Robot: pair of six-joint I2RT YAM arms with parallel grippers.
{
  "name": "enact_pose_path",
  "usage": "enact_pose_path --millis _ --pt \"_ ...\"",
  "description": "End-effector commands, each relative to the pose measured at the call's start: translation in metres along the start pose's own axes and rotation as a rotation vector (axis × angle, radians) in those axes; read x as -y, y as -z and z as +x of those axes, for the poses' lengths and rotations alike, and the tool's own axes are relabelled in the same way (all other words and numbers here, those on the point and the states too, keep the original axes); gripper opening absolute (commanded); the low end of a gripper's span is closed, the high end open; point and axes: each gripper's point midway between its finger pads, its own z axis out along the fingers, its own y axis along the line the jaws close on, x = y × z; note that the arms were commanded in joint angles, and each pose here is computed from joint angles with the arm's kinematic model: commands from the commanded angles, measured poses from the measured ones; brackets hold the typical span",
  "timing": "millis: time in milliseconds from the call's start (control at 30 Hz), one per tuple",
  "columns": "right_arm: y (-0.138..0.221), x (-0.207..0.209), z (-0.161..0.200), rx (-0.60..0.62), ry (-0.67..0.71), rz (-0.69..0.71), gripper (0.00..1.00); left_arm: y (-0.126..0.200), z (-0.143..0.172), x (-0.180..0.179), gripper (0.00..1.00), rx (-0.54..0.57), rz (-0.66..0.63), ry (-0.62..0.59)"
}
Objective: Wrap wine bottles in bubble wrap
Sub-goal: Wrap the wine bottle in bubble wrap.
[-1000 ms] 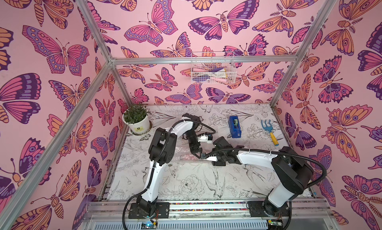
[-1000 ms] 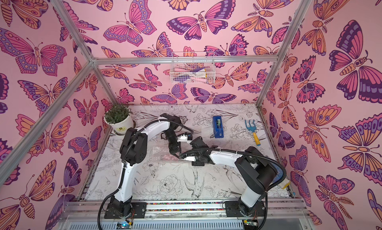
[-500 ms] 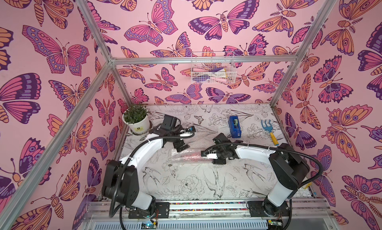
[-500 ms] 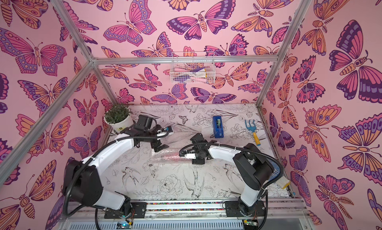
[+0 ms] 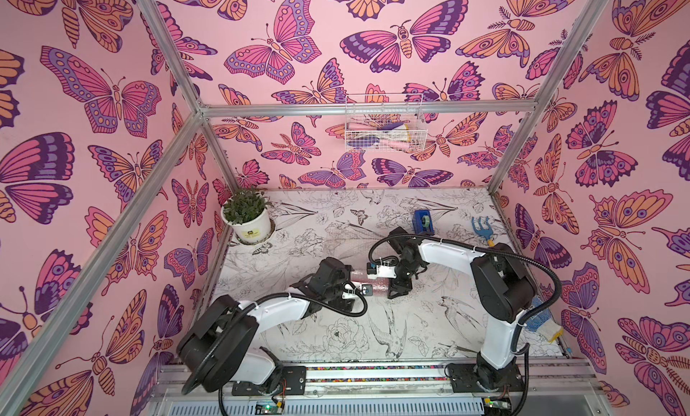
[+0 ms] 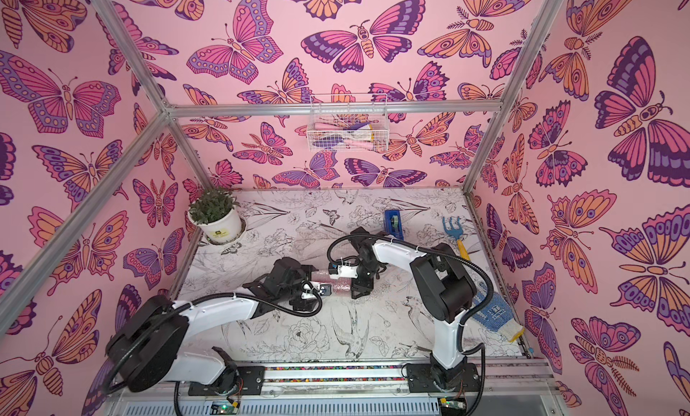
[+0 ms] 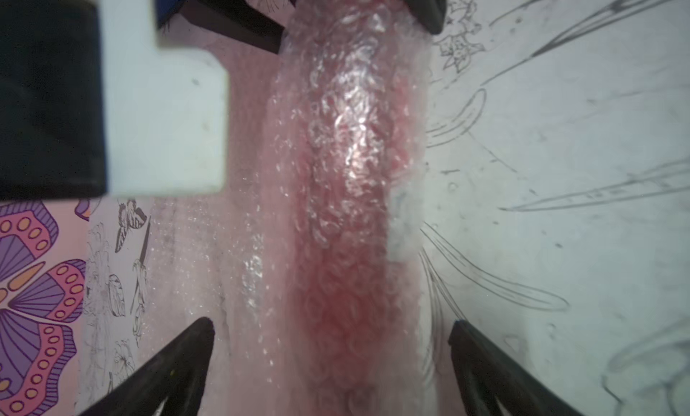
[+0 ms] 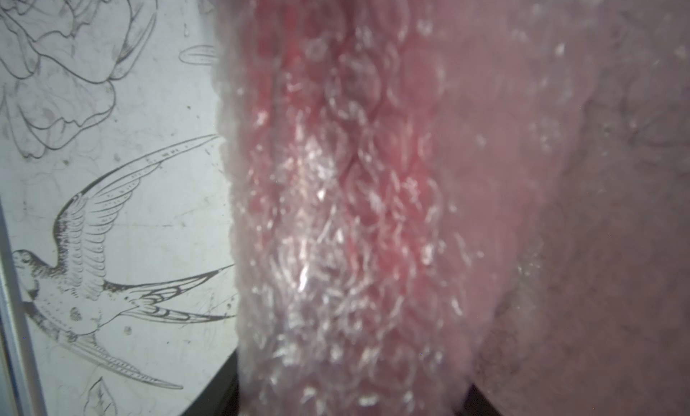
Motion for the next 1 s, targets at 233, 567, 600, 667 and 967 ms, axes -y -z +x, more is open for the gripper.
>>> enact_pose_path --millis 233,567,600,667,967 --pt "0.004 -0.012 0.006 -0.001 -0.086 -0.075 0.17 -0.037 -0.006 0.001 0.83 0.026 0.026 -0.08" --pt "0.046 0.025 -0.004 0.196 -0.178 0.175 0.92 -0.034 0.009 0.035 0.58 -0.078 0.274 -0.018" --pt "0.052 0.029 -0.004 0.216 -0.181 0.222 0.99 -0.032 0.01 0.036 0.56 -0.087 0.299 0.001" --pt "0.065 0.035 -0.002 0.251 -0.179 0.326 0.99 -0.028 0.011 0.038 0.54 -0.099 0.343 0.046" --pt "0.08 0.003 -0.001 0.326 0.27 0.729 0.99 0.005 -0.002 0.036 0.51 -0.134 0.695 0.412"
